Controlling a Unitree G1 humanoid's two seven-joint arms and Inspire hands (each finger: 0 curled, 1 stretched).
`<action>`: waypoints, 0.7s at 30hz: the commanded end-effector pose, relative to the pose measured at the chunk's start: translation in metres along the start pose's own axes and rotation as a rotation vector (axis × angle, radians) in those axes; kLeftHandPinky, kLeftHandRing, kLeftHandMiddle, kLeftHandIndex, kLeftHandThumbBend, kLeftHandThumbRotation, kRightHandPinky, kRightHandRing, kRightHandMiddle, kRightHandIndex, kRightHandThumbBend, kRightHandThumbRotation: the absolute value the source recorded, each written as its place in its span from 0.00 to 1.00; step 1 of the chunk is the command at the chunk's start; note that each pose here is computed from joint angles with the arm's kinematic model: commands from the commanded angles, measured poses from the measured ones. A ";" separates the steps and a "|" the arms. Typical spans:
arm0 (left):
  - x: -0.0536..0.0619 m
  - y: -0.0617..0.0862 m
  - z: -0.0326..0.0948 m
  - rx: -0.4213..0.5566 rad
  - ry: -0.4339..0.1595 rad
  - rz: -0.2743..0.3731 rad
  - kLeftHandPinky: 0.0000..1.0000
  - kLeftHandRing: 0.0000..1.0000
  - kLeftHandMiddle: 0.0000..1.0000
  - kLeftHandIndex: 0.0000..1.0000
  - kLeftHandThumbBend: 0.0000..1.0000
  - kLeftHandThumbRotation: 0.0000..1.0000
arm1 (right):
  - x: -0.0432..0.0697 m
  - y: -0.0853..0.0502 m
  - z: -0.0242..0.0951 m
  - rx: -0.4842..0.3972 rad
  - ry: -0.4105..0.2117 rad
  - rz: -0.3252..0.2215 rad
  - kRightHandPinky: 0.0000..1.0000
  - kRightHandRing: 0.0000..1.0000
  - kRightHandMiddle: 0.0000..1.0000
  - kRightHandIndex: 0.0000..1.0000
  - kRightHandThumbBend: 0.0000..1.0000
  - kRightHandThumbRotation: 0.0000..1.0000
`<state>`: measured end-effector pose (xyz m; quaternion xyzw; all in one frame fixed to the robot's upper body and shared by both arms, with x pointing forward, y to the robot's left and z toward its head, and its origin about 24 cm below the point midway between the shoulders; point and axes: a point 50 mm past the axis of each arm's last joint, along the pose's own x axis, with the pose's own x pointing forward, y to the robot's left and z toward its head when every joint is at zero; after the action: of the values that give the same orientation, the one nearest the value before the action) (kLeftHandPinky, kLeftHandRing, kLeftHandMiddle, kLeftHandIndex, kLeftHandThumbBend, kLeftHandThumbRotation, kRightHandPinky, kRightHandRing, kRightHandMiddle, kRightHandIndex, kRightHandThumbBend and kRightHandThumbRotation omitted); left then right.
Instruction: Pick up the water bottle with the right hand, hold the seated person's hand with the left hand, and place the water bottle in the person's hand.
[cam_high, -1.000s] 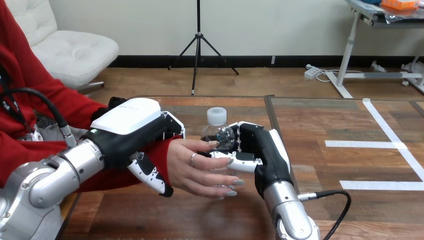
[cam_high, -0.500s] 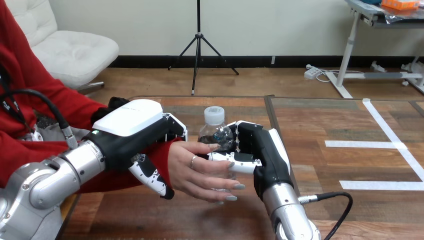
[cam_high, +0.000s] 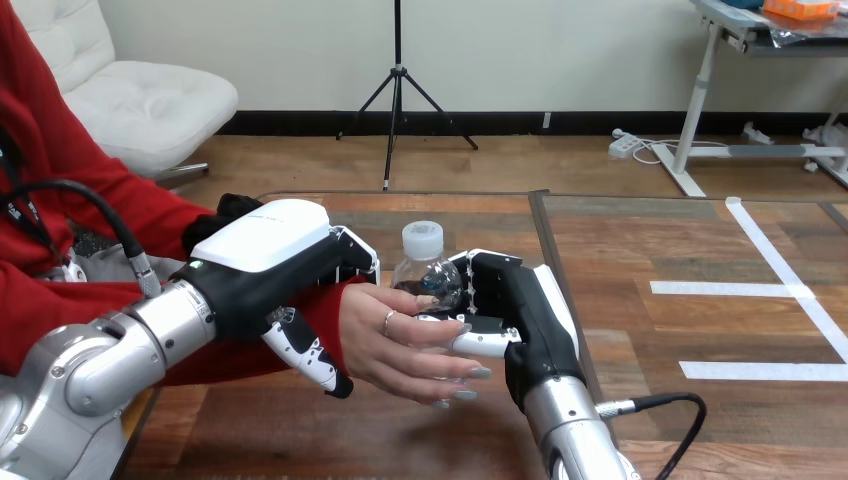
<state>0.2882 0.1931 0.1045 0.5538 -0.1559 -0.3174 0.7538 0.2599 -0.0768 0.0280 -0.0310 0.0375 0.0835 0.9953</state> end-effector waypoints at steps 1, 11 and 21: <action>0.018 0.048 0.024 0.063 -0.144 0.200 0.31 0.35 0.40 0.41 1.00 0.00 | 0.001 0.017 0.039 0.056 -0.169 0.026 0.32 0.37 0.39 0.39 0.87 0.00; 0.018 0.047 0.023 0.065 -0.144 0.200 0.31 0.35 0.40 0.41 1.00 0.00 | -0.010 0.018 0.041 0.042 -0.191 0.039 0.29 0.34 0.38 0.38 0.88 0.00; 0.018 0.046 0.022 0.067 -0.137 0.199 0.31 0.35 0.40 0.41 1.00 0.00 | -0.020 0.020 0.041 0.039 -0.198 0.051 0.25 0.31 0.36 0.38 0.89 0.00</action>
<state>0.2875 0.1917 0.1046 0.5524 -0.1623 -0.3211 0.7520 0.2397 -0.0767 0.0337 -0.0316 0.0204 0.0857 0.9956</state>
